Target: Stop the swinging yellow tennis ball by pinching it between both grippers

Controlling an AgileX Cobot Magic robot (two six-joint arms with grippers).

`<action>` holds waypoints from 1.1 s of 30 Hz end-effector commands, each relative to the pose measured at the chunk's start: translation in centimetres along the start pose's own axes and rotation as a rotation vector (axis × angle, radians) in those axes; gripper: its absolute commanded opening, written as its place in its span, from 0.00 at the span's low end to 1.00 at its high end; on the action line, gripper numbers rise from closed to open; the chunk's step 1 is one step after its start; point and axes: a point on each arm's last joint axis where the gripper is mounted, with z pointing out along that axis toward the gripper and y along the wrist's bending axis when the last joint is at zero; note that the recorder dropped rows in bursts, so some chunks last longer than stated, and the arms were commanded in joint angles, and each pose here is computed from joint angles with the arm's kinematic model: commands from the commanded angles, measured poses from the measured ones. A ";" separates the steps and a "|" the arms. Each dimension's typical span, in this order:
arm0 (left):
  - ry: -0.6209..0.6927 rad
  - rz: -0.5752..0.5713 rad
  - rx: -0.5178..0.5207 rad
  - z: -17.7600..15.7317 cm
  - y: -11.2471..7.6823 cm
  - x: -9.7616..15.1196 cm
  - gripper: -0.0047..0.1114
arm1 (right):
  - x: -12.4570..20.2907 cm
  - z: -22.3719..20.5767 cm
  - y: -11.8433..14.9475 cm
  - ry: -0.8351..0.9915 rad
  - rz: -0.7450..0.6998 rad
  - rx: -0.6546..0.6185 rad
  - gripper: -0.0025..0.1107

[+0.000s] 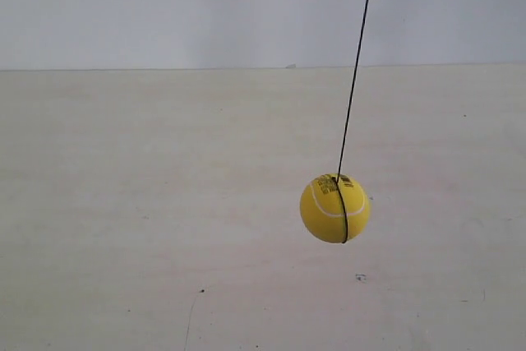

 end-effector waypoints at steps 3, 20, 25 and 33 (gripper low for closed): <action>0.007 -0.019 -0.011 0.0 0.1 0.2 0.08 | 4.7 0.8 -0.2 0.131 -0.113 0.000 0.02; 0.005 -0.019 -0.007 0.0 0.0 0.2 0.08 | 15.8 0.4 -0.2 0.348 -0.141 -0.076 0.02; 0.005 -0.019 -0.007 0.0 0.0 0.2 0.08 | 16.2 0.3 -0.3 0.399 -0.122 -0.069 0.02; 0.005 -0.019 -0.007 0.0 0.0 0.2 0.08 | 17.6 -0.5 -0.4 0.569 -0.123 -0.062 0.02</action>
